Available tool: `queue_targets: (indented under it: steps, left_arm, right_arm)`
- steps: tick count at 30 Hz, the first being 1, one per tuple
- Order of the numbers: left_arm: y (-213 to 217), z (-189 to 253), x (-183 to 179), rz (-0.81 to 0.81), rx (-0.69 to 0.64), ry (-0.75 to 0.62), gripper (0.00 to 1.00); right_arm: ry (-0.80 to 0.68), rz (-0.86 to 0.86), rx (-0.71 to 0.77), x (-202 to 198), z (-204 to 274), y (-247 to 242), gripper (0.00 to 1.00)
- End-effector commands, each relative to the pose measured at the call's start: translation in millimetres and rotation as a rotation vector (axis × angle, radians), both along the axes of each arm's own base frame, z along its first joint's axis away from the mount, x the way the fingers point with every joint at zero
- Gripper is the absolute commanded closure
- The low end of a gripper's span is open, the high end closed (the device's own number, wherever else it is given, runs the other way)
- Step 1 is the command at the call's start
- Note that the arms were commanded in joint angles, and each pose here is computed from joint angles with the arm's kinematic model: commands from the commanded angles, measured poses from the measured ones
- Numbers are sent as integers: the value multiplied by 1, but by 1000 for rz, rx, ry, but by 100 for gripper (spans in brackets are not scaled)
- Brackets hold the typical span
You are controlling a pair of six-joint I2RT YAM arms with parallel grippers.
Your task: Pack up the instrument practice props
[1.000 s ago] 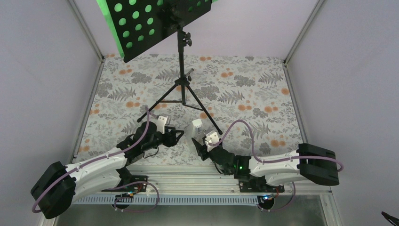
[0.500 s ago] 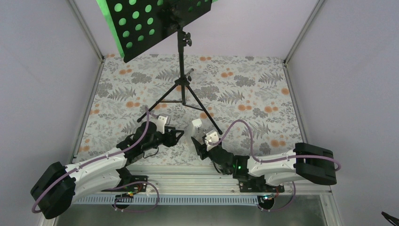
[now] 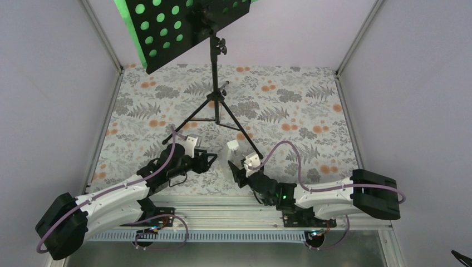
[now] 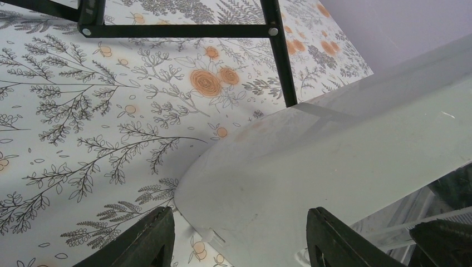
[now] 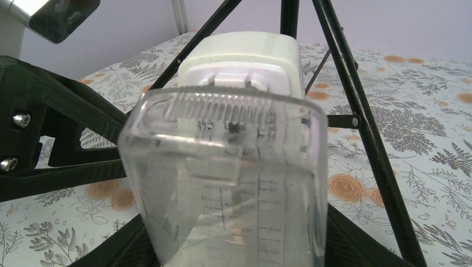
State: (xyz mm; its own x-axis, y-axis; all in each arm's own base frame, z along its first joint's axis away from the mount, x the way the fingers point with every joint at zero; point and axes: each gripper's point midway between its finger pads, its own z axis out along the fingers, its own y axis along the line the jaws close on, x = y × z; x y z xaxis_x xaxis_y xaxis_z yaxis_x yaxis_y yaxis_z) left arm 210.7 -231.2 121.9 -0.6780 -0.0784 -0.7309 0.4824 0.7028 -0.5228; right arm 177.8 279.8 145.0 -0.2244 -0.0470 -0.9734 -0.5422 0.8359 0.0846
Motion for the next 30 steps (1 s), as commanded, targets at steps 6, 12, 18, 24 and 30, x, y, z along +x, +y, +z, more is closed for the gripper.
queue_targets:
  steps: [6,12,18,24,30]
  left_arm:
    - [0,16,4,7,-16,-42,40]
    - [0,16,4,7,-16,-40,40]
    - [0,15,4,6,-18,-37,40]
    - [2,18,3,10,-16,-45,40]
    - [6,22,3,23,-19,-63,36]
  right_arm:
    - [6,-20,-67,3,-12,-14,53]
    - [26,34,-66,0,-13,-3,53]
    - [44,20,-93,3,-21,1,52]
    - [57,-3,-92,5,-23,1,49]
    - [45,3,-72,5,-14,0,39]
